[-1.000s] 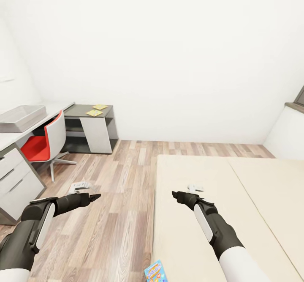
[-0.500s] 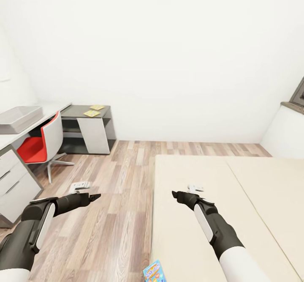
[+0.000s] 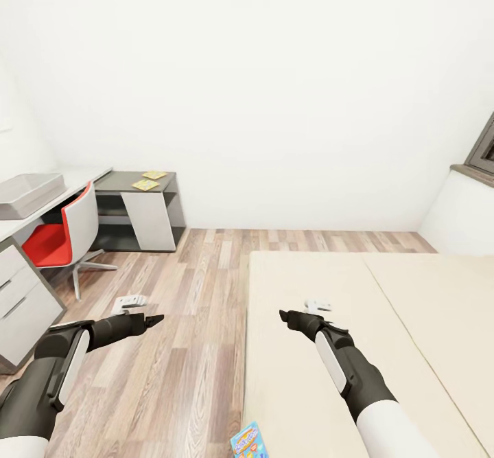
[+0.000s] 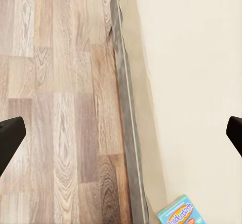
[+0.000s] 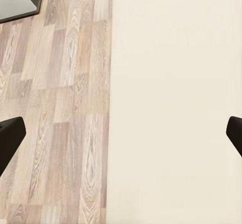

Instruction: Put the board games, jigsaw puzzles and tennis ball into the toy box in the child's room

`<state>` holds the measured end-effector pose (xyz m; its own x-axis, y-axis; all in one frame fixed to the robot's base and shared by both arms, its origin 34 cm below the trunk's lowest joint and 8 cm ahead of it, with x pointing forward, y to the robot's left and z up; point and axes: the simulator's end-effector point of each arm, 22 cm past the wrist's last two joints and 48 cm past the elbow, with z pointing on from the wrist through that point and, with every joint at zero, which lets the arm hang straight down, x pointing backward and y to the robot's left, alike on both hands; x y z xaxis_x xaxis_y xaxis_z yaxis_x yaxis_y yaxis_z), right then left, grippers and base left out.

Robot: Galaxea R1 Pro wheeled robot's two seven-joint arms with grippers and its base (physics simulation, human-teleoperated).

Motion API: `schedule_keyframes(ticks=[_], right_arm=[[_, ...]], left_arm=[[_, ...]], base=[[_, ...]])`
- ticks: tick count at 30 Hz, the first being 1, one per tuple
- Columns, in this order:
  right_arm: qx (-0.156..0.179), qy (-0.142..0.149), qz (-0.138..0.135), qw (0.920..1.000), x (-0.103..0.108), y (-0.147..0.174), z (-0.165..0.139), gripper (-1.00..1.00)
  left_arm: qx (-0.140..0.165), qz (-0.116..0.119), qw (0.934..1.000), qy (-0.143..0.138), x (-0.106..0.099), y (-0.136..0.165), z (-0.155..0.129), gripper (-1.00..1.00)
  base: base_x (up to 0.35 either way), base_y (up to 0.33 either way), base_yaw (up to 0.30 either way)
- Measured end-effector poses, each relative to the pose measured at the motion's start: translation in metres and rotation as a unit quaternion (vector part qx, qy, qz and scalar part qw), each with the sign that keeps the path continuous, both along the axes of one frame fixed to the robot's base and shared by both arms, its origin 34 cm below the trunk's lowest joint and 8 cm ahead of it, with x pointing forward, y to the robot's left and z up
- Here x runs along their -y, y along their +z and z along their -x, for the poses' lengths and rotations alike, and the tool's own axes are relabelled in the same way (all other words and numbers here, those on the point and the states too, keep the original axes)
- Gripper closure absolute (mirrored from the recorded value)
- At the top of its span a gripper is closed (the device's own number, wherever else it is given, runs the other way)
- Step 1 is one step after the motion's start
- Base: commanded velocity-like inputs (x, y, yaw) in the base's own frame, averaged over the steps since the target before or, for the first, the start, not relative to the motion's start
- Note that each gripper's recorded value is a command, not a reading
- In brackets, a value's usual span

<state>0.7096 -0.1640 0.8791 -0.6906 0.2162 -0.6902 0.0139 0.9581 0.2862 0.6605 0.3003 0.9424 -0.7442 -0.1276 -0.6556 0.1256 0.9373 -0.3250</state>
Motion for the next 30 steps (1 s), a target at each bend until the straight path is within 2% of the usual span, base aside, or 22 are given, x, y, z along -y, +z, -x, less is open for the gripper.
schedule_keyframes(ticks=[30], right_arm=[[0.019, 0.0, 0.0, 0.9998, 0.0, 0.023, -0.004, -1.0]], left_arm=[[0.019, 0.0, 0.9998, 0.0, 0.0, 0.021, -0.002, -1.0]], base=[[0.0, 0.0, 0.0]])
